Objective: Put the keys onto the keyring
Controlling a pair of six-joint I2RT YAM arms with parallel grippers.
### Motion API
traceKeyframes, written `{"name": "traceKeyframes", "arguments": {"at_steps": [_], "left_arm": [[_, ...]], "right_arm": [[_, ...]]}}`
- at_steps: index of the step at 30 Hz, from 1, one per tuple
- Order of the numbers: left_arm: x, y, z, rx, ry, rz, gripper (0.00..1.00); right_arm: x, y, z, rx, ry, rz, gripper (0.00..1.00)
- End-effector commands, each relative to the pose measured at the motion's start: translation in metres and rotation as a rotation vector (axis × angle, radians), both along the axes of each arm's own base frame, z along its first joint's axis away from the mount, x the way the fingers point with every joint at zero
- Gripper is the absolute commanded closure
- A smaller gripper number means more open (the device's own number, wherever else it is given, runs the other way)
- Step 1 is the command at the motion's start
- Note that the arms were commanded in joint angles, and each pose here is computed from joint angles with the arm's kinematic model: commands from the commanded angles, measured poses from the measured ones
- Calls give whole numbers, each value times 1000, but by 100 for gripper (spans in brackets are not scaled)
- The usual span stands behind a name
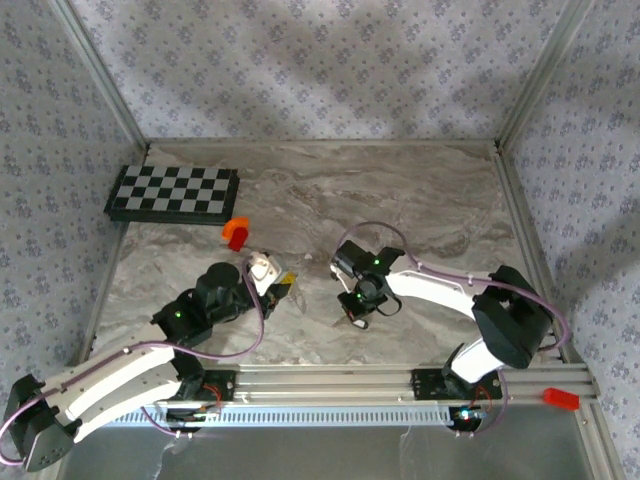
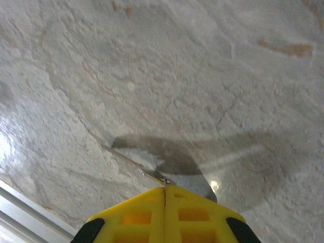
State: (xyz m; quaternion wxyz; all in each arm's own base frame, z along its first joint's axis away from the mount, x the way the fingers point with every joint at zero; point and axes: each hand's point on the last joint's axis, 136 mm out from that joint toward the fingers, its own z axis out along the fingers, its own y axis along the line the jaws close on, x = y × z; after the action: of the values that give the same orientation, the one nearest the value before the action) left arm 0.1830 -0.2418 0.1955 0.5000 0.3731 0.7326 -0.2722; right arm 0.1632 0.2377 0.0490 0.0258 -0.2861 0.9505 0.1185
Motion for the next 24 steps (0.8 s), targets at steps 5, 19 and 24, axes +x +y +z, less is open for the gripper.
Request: {"name": "traceKeyframes", "arguments": {"at_steps": [5,19,24], "left_arm": [[0,3,14,-53,-51,4,100],[1,2,17,-44,-63,4,100],[1,2,19,-47,-65,3,100]], "right_arm": [[-11,-16,-9,-128,93,8,100],[-4,-6,-6,-84,70,-7,79],[-2,-7,2,-12,51,-82,64]]}}
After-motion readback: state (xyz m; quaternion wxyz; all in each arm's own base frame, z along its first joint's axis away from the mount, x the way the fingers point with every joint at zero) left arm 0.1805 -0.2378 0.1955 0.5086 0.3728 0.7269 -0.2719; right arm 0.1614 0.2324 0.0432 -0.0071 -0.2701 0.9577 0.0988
